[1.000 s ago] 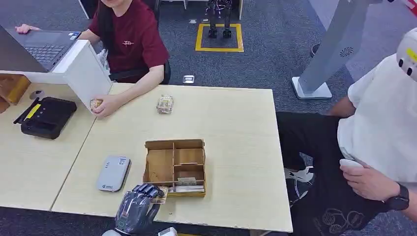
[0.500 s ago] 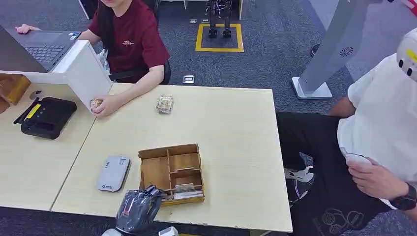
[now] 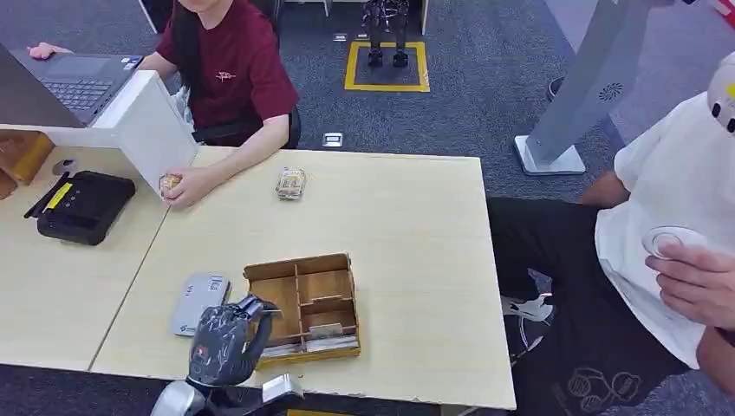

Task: Pass the card to the sensor for recognition and then transmit it.

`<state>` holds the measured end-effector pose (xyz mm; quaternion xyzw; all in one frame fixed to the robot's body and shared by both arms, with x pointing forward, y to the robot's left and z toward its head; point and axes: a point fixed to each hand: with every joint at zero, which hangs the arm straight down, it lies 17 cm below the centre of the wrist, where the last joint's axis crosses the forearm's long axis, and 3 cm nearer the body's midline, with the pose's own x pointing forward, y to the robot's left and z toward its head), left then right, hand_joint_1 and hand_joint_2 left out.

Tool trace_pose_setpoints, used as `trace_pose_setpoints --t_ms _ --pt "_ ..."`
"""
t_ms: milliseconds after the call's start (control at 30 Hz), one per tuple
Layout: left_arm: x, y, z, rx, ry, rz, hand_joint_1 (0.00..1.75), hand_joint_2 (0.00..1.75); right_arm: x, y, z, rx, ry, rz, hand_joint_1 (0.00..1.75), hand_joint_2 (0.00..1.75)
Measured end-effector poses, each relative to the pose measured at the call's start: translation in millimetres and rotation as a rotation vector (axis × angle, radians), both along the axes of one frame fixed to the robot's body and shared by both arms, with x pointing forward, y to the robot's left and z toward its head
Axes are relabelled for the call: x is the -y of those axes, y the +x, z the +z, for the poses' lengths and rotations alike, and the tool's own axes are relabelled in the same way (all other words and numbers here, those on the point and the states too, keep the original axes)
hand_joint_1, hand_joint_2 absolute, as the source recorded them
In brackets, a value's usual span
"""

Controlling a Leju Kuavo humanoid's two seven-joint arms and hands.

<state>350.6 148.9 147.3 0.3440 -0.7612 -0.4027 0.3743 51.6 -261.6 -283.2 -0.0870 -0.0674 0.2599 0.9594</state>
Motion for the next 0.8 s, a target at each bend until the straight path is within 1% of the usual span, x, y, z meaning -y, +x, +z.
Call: trace_pose_setpoints --t_ms 67,167,267,433,533,633,733,800 --pt "-7 7 25 0.071 -0.017 0.027 1.75 1.75 0 -1 0 -0.004 0.000 0.002 0.00 1.75" --pt "-26 25 69 0.188 -0.040 0.084 1.75 1.75 0 -1 0 -0.005 0.000 0.007 0.00 1.75" --pt "-43 44 99 0.251 -0.047 0.138 1.75 1.75 -2 -2 0 -0.008 0.006 0.012 0.00 1.75" --pt "-55 58 124 0.307 -0.057 0.172 1.75 1.75 -3 -2 0 -0.009 0.007 0.018 0.00 1.75" --pt "-66 72 145 0.350 -0.055 0.226 1.75 1.75 -3 -1 0 -0.009 0.005 0.032 0.00 1.75" --pt "-84 97 164 0.383 -0.041 0.311 1.75 1.75 -3 2 0 -0.006 0.003 0.052 0.00 1.75" --pt "-109 127 181 0.415 -0.024 0.411 1.75 1.75 -3 5 1 -0.001 0.000 0.068 0.00 1.75" --pt "-121 140 187 0.423 -0.017 0.446 1.75 1.75 -3 6 1 0.000 -0.001 0.071 0.00 1.75"
